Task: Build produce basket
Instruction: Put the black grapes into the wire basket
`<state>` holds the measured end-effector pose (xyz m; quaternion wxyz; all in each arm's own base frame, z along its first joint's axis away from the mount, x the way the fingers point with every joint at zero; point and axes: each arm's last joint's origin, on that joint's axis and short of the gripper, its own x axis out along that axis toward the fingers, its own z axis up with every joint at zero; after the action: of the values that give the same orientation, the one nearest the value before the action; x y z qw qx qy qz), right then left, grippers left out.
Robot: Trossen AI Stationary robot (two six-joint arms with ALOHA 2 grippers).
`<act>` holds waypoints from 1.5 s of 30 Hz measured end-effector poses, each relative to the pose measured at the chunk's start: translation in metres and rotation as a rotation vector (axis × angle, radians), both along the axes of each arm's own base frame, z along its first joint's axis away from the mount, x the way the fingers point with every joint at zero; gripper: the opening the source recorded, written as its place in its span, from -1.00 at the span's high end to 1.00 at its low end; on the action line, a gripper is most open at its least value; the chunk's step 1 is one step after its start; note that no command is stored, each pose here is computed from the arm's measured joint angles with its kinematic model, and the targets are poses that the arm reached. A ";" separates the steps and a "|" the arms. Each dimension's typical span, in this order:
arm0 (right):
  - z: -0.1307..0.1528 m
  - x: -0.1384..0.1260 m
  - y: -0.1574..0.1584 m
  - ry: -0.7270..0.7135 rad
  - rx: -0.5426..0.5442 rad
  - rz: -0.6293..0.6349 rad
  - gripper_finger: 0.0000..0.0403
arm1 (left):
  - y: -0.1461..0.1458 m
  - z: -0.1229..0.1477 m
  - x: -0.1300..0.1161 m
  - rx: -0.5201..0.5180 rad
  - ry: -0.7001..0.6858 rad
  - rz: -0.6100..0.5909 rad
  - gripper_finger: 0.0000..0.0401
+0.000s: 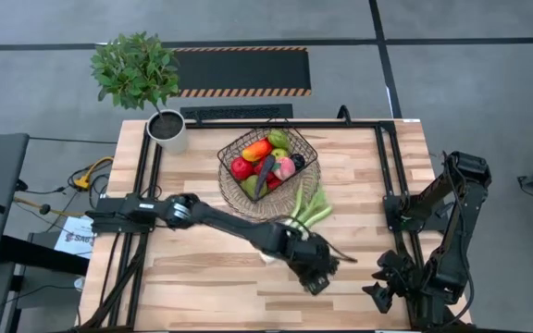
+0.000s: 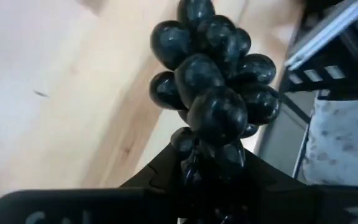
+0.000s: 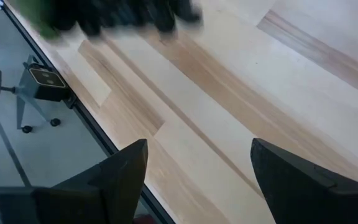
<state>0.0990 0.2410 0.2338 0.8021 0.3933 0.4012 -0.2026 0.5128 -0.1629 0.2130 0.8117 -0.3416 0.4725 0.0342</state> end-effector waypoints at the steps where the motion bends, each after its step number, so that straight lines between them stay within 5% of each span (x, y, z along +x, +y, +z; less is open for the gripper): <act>1: 0.000 0.000 0.000 0.000 0.000 0.000 -0.52 | 0.005 0.015 -0.005 0.014 -0.004 0.001 0.62; 6: 0.000 0.000 0.000 0.000 -0.005 0.000 -0.52 | 0.044 0.066 -0.032 0.215 0.032 0.104 0.66; 13: 0.000 0.000 -0.002 -0.005 -0.028 0.001 -0.52 | 0.114 0.131 -0.062 0.537 -0.050 0.474 0.58; 18: 0.000 0.000 -0.003 -0.004 -0.027 -0.006 -0.52 | 0.159 0.146 -0.081 0.547 0.037 0.613 0.58; 24: 0.000 0.000 -0.004 -0.001 -0.040 -0.007 -0.52 | 0.172 0.141 -0.112 0.612 0.190 0.969 0.58; 29: -0.001 0.002 -0.007 0.007 -0.063 -0.020 -0.52 | 0.174 0.137 -0.105 0.570 0.138 1.027 0.51; 45: -0.001 0.002 -0.009 0.011 -0.073 -0.030 -0.52 | 0.175 0.065 -0.101 0.485 0.404 1.177 0.50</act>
<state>0.1012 0.2319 0.2332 0.8104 0.3686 0.3922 -0.2313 0.4114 0.0121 0.2784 0.6070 -0.3372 0.3288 0.6401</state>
